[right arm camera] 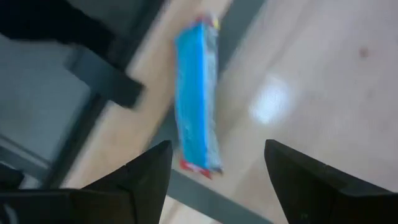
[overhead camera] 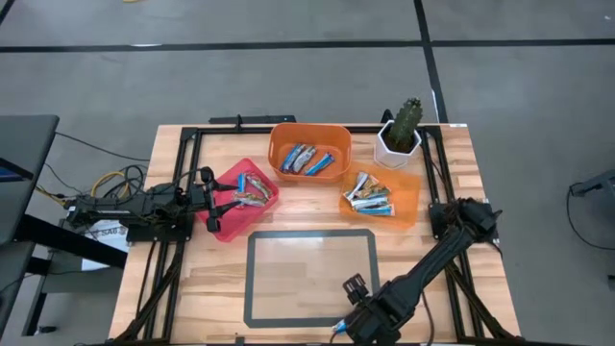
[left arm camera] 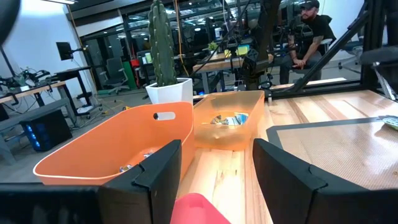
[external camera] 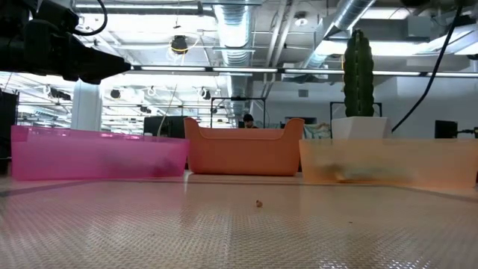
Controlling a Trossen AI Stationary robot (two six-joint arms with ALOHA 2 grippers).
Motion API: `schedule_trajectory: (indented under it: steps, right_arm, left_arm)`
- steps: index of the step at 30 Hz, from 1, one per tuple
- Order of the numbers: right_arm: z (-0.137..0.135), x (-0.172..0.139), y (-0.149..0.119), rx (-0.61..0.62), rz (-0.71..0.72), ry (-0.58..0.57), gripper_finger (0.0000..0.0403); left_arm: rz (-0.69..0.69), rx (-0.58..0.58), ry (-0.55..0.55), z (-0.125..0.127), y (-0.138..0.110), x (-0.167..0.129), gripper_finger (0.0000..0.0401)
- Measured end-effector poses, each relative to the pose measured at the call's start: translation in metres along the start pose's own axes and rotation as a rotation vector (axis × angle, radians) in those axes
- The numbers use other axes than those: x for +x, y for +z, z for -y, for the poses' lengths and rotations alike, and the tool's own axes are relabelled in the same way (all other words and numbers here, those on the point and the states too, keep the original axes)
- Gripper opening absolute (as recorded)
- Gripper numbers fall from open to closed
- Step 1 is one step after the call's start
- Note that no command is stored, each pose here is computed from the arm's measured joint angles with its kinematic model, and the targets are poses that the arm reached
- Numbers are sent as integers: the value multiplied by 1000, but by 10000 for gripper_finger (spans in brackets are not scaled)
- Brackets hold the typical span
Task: Pick and place Granola Bars by type
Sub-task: Put the red granola bar into the red bin
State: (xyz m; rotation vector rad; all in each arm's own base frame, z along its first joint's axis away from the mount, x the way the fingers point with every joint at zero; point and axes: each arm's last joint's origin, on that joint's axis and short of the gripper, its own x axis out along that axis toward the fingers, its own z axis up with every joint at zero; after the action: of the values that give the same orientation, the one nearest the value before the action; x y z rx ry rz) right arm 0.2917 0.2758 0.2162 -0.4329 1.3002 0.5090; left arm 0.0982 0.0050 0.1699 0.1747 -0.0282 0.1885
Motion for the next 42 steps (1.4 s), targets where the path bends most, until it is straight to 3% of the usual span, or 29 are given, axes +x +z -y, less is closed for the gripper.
schedule_trajectory:
  steps: [16, 37, 42]
  right_arm:
    - [-3, 47, 9, 34, -23, -6, 249]
    - [-8, 69, 9, 35, -38, -9, 248]
    - [-2, 77, 4, 82, -44, -11, 225]
  left_arm:
    - [-2, 0, -1, 0, 0, 0, 193]
    - [-2, 0, -1, 0, 0, 0, 193]
    - [-2, 0, -1, 0, 0, 0, 193]
